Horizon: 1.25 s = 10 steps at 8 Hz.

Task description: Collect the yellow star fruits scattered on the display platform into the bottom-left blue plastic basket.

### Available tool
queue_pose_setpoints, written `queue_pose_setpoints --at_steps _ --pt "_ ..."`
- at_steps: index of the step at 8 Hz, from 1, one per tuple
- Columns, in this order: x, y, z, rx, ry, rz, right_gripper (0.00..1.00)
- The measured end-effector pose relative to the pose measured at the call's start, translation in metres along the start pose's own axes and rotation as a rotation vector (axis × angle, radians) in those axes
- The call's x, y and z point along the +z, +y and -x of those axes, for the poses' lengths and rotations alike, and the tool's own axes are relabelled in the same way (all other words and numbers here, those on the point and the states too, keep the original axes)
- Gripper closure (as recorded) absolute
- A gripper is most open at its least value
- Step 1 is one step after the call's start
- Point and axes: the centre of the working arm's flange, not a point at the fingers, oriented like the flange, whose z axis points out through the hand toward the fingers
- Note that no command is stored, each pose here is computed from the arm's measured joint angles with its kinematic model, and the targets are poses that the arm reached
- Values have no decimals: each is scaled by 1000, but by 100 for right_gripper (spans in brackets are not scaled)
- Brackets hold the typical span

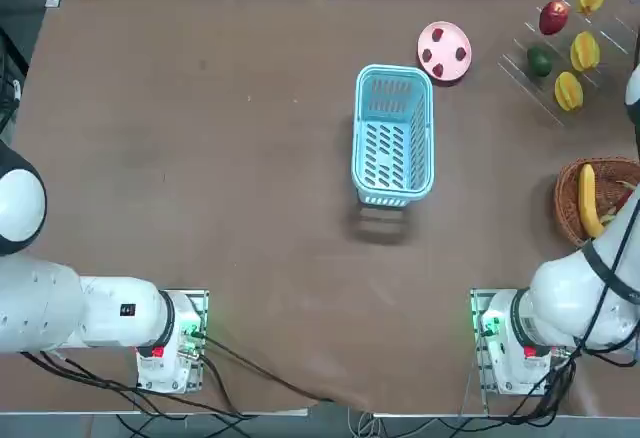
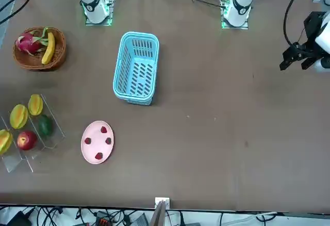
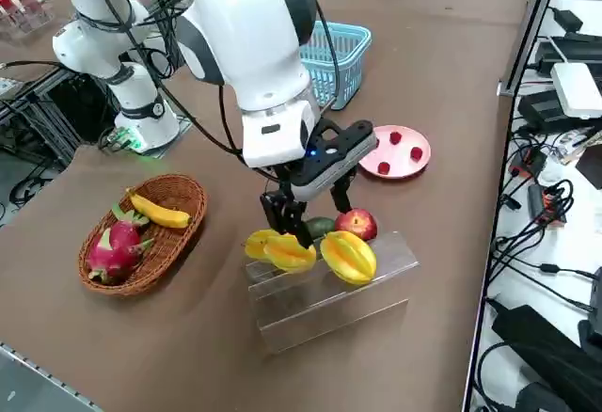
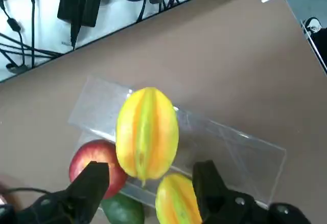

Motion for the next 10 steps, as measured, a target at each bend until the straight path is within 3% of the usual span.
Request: queue_pose_setpoints --at_steps 5,10 --pt "34 -2 -3 25 -12 0 0" --pt "39 8 -5 55 -13 -20 3"
